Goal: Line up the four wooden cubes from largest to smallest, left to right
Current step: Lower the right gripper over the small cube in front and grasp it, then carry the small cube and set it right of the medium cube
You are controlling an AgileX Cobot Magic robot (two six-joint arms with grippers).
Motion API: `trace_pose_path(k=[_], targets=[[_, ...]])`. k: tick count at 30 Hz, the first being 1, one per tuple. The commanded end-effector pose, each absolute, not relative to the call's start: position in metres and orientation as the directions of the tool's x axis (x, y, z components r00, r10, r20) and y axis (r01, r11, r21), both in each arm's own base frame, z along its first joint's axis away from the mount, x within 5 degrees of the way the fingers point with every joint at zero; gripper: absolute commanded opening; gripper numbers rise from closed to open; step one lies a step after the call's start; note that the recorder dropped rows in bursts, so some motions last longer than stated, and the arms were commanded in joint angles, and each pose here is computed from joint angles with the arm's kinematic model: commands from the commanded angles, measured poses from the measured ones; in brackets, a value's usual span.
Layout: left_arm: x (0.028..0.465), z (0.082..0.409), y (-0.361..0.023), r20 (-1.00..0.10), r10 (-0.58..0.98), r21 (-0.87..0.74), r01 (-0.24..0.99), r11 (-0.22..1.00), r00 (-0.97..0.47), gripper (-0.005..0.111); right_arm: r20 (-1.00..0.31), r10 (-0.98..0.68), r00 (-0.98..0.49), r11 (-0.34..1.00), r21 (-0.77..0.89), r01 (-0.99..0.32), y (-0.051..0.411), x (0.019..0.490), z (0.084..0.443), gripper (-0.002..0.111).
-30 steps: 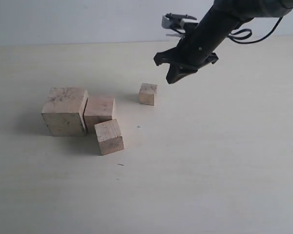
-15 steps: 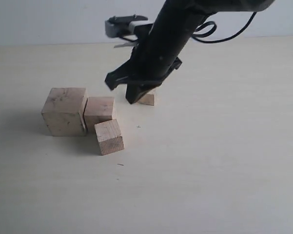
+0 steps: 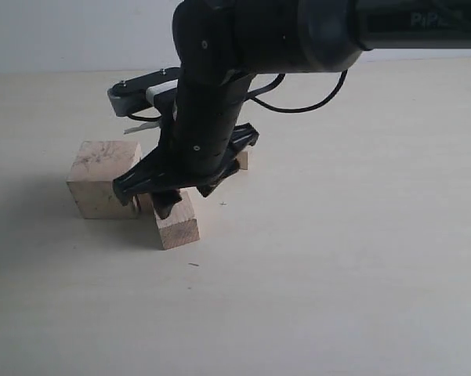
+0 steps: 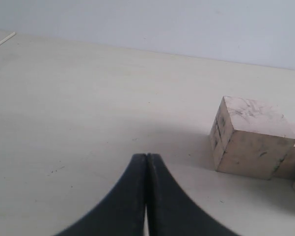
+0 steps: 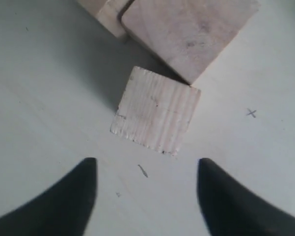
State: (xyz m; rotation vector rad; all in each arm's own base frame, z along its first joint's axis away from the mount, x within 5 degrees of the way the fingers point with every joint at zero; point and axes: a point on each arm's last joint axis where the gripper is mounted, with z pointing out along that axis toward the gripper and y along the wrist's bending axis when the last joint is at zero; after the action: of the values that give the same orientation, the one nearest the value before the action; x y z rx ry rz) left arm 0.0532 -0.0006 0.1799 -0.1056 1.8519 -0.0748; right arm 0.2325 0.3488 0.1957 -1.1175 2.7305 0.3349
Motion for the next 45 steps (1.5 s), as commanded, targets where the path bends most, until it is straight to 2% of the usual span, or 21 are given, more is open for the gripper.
trace_pose_path(k=[1, 3, 22, 25, 28, 37, 45], targets=[[0.053, 0.181, -0.001, -0.957, -0.108, -0.105, -0.028, 0.994, -0.267, 0.000, -0.238, -0.619, -0.749, 0.733, 0.168, -0.659, 0.354, 0.233, 0.184, 0.098], [0.053, 0.181, -0.001, -0.957, -0.108, -0.105, -0.028, 0.994, -0.267, 0.000, -0.244, -0.598, -0.763, 0.744, 0.184, -0.642, 0.357, 0.235, 0.179, 0.105], [0.053, 0.181, -0.001, -0.957, -0.108, -0.105, -0.028, 0.994, -0.267, 0.000, -0.241, -0.557, -0.795, 0.777, 0.186, -0.601, 0.367, 0.243, 0.139, 0.105], [0.053, 0.181, -0.001, -0.957, -0.108, -0.105, -0.028, 0.994, -0.267, 0.000, -0.217, -0.561, -0.799, 0.782, 0.179, -0.597, 0.367, 0.243, 0.129, 0.101], [0.053, 0.181, -0.001, -0.957, -0.108, -0.105, -0.028, 0.994, -0.267, 0.000, -0.210, -0.550, -0.809, 0.793, 0.174, -0.584, 0.366, 0.243, 0.127, 0.085], [0.053, 0.181, -0.001, -0.957, -0.108, -0.105, -0.028, 0.994, -0.267, 0.000, -0.200, -0.637, -0.744, 0.743, 0.099, -0.662, 0.356, 0.241, 0.147, 0.001], [0.053, 0.181, -0.001, -0.957, -0.108, -0.105, -0.028, 0.994, -0.267, 0.000, -0.112, -0.775, -0.621, 0.620, 0.048, -0.783, 0.337, 0.229, 0.186, 0.000]])
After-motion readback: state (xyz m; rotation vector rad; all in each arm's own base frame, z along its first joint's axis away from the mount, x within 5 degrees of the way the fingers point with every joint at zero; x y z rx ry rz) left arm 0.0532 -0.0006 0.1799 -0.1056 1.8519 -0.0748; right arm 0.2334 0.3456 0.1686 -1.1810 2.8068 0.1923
